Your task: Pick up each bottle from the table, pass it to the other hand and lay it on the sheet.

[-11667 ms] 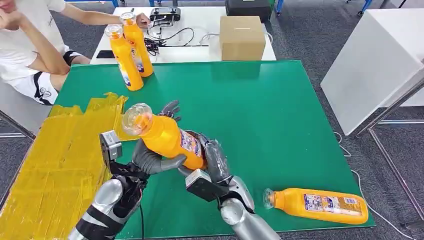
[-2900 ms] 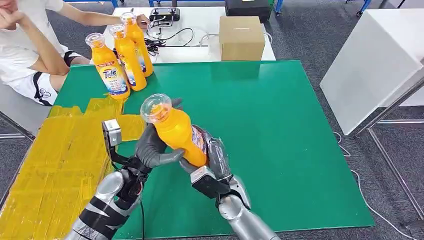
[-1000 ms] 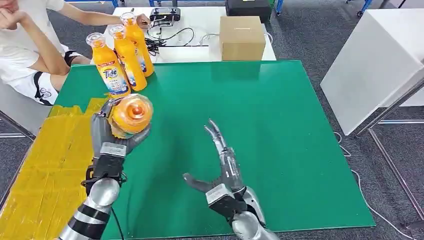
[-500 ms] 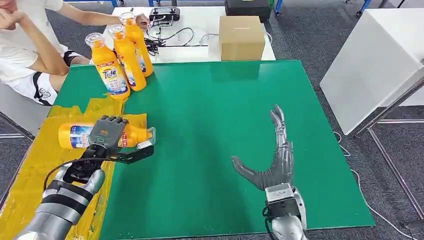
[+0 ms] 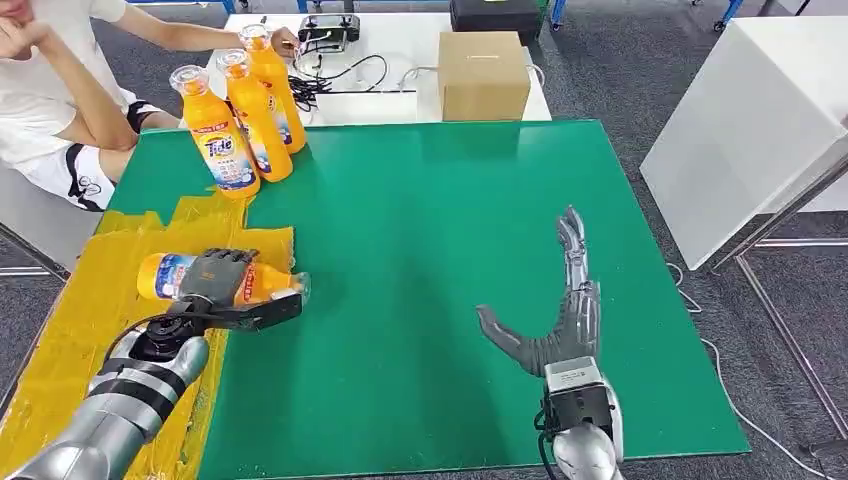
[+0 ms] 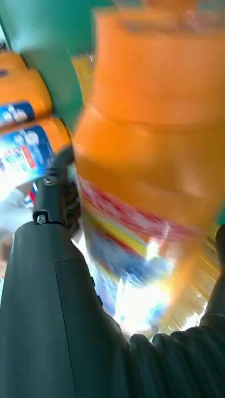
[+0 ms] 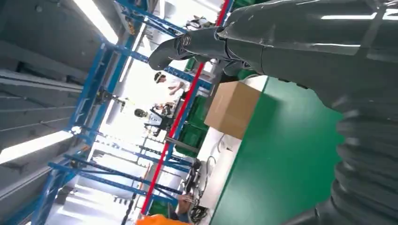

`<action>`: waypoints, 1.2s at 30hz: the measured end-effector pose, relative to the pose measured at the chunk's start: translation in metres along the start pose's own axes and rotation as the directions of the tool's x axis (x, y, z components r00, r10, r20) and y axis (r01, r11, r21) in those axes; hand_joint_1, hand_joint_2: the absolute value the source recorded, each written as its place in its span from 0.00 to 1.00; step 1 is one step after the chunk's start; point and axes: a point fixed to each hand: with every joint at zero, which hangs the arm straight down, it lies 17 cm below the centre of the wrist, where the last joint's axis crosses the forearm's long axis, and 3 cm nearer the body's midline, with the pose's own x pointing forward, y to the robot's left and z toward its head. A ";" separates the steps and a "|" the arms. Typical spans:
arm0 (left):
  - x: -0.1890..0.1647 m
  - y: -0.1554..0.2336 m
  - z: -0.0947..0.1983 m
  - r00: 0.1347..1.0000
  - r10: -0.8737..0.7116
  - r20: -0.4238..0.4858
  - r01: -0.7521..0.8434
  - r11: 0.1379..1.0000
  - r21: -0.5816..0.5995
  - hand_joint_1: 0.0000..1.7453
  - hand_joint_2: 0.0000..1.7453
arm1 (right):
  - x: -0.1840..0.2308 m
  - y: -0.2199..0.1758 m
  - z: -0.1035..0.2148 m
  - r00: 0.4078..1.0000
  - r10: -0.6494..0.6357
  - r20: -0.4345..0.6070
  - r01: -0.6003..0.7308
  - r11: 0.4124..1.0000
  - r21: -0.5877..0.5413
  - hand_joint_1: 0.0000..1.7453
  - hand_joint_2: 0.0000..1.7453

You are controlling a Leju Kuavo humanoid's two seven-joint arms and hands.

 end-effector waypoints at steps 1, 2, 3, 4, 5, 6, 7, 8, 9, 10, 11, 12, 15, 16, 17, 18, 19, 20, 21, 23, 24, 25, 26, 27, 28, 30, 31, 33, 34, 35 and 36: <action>-0.001 -0.002 0.000 1.000 0.001 -0.004 -0.001 1.000 -0.004 0.00 1.00 | -0.001 -0.001 0.000 1.000 0.001 -0.003 -0.001 1.000 -0.001 0.00 1.00; -0.001 -0.004 0.001 1.000 0.002 -0.007 -0.002 1.000 -0.008 0.00 1.00 | -0.001 -0.001 0.000 1.000 0.002 -0.004 -0.002 1.000 -0.002 0.00 1.00; -0.002 -0.006 0.001 1.000 0.002 -0.009 -0.002 1.000 -0.013 0.00 1.00 | -0.001 -0.001 0.000 1.000 0.001 -0.004 -0.001 1.000 -0.003 0.00 1.00; -0.002 -0.007 0.001 1.000 0.002 -0.010 -0.002 1.000 -0.015 0.00 1.00 | -0.001 -0.001 0.000 1.000 0.001 -0.005 -0.001 1.000 -0.003 0.00 1.00; -0.002 -0.007 0.001 1.000 0.002 -0.012 -0.003 1.000 -0.015 0.00 1.00 | -0.001 -0.001 0.001 1.000 0.001 -0.006 -0.001 1.000 -0.004 0.00 1.00; -0.003 -0.007 0.001 1.000 0.006 -0.018 -0.006 1.000 -0.011 0.00 1.00 | -0.002 -0.001 0.001 1.000 0.000 -0.009 0.000 1.000 -0.003 0.00 1.00; -0.004 -0.006 0.001 1.000 0.014 -0.026 -0.014 1.000 -0.005 0.00 1.00 | -0.003 -0.001 0.001 1.000 0.000 -0.014 0.000 1.000 -0.002 0.00 1.00; -0.006 -0.006 0.002 0.999 0.022 -0.036 -0.022 1.000 0.001 0.00 1.00 | -0.004 0.000 0.002 1.000 0.001 -0.021 -0.001 1.000 0.001 0.00 1.00; -0.009 -0.006 0.002 0.998 0.036 -0.049 -0.036 0.999 0.010 0.00 1.00 | -0.005 0.001 0.002 1.000 0.000 -0.027 0.000 1.000 0.005 0.00 1.00; -0.010 -0.007 0.003 0.997 0.045 -0.056 -0.044 0.999 0.015 0.00 1.00 | -0.006 0.001 0.003 0.999 0.001 -0.033 0.000 1.000 0.009 0.00 1.00; -0.011 -0.008 0.005 0.996 0.056 -0.064 -0.055 0.998 0.021 0.00 0.00 | -0.007 0.002 0.004 0.999 0.001 -0.038 -0.001 1.000 0.011 0.00 1.00; -0.012 -0.008 0.006 0.995 0.070 -0.070 -0.068 0.997 0.027 0.00 0.00 | -0.008 0.002 0.005 0.999 0.001 -0.044 -0.001 1.000 0.013 0.00 1.00; -0.009 -0.010 0.012 0.988 0.139 -0.062 -0.137 0.989 0.048 0.00 0.00 | -0.011 0.001 0.008 0.998 0.001 -0.061 0.000 1.000 0.011 0.00 1.00; -0.006 -0.009 0.015 0.983 0.177 -0.047 -0.174 0.983 0.059 0.00 0.00 | -0.013 0.000 0.010 0.997 -0.007 -0.072 0.007 1.000 0.008 0.00 1.00; -0.002 -0.007 0.019 0.977 0.213 -0.028 -0.211 0.975 0.072 0.00 0.00 | -0.015 -0.001 0.012 0.997 -0.014 -0.082 0.014 1.000 0.006 0.00 1.00; 0.002 -0.006 0.023 0.969 0.246 -0.010 -0.244 0.966 0.082 0.00 0.00 | -0.016 -0.003 0.015 0.996 -0.017 -0.090 0.017 1.000 0.002 0.00 1.00; 0.006 -0.002 0.027 0.959 0.283 0.012 -0.283 0.954 0.100 0.00 0.00 | -0.017 -0.004 0.016 0.995 -0.018 -0.094 0.018 1.000 -0.001 0.00 1.00; 0.012 0.004 0.034 0.940 0.339 0.046 -0.342 0.930 0.132 0.00 0.00 | -0.018 -0.006 0.019 0.995 -0.018 -0.100 0.017 1.000 -0.005 0.00 1.00; 0.018 0.018 0.041 0.912 0.398 0.095 -0.409 0.894 0.180 0.00 0.00 | -0.019 -0.009 0.021 0.994 -0.027 -0.107 0.026 1.000 -0.008 0.00 1.00; 0.033 0.051 0.062 0.822 0.520 0.232 -0.567 0.781 0.262 0.00 0.00 | -0.021 -0.013 0.029 0.991 -0.048 -0.127 0.048 0.999 -0.004 0.00 1.00; 0.039 0.067 0.074 0.770 0.563 0.300 -0.636 0.718 0.283 0.00 0.00 | -0.023 -0.015 0.033 0.989 -0.051 -0.137 0.051 0.999 -0.001 0.00 1.00; 0.044 0.083 0.087 0.725 0.586 0.361 -0.685 0.663 0.302 0.00 0.00 | -0.025 -0.018 0.037 0.988 -0.052 -0.145 0.053 0.999 -0.002 0.00 1.00; 0.048 0.095 0.099 0.696 0.593 0.405 -0.715 0.624 0.315 0.00 0.00 | -0.026 -0.021 0.041 0.987 -0.053 -0.152 0.053 0.999 0.000 0.00 1.00; 0.050 0.103 0.107 0.682 0.594 0.426 -0.728 0.604 0.323 0.00 0.00 | -0.027 -0.023 0.044 0.986 -0.052 -0.157 0.053 0.999 0.002 0.00 1.00; 0.051 0.110 0.114 0.675 0.591 0.442 -0.735 0.590 0.334 0.00 0.00 | -0.028 -0.026 0.046 0.986 -0.047 -0.159 0.048 0.999 0.003 0.00 1.00; 0.052 0.123 0.125 0.661 0.586 0.470 -0.748 0.565 0.348 0.00 0.00 | -0.029 -0.030 0.048 0.986 -0.042 -0.163 0.043 0.999 0.000 0.00 1.00; 0.053 0.127 0.129 0.648 0.586 0.486 -0.759 0.549 0.350 0.00 0.00 | -0.029 -0.031 0.049 0.986 -0.039 -0.165 0.039 0.999 -0.001 0.00 1.00; 0.057 0.139 0.140 0.581 0.608 0.540 -0.811 0.485 0.326 0.00 1.00 | -0.029 -0.037 0.051 0.985 -0.042 -0.169 0.041 0.999 -0.011 0.00 1.00; 0.060 0.142 0.144 0.539 0.628 0.561 -0.839 0.453 0.300 0.00 1.00 | -0.029 -0.039 0.052 0.983 -0.051 -0.174 0.048 0.999 -0.018 0.00 1.00; 0.063 0.144 0.148 0.470 0.665 0.581 -0.880 0.403 0.250 0.00 1.00 | -0.031 -0.042 0.053 0.980 -0.070 -0.187 0.067 0.997 -0.024 0.00 1.00; 0.067 0.145 0.152 0.402 0.699 0.591 -0.913 0.357 0.199 0.00 1.00 | -0.034 -0.045 0.055 0.975 -0.086 -0.203 0.082 0.996 -0.025 0.00 1.00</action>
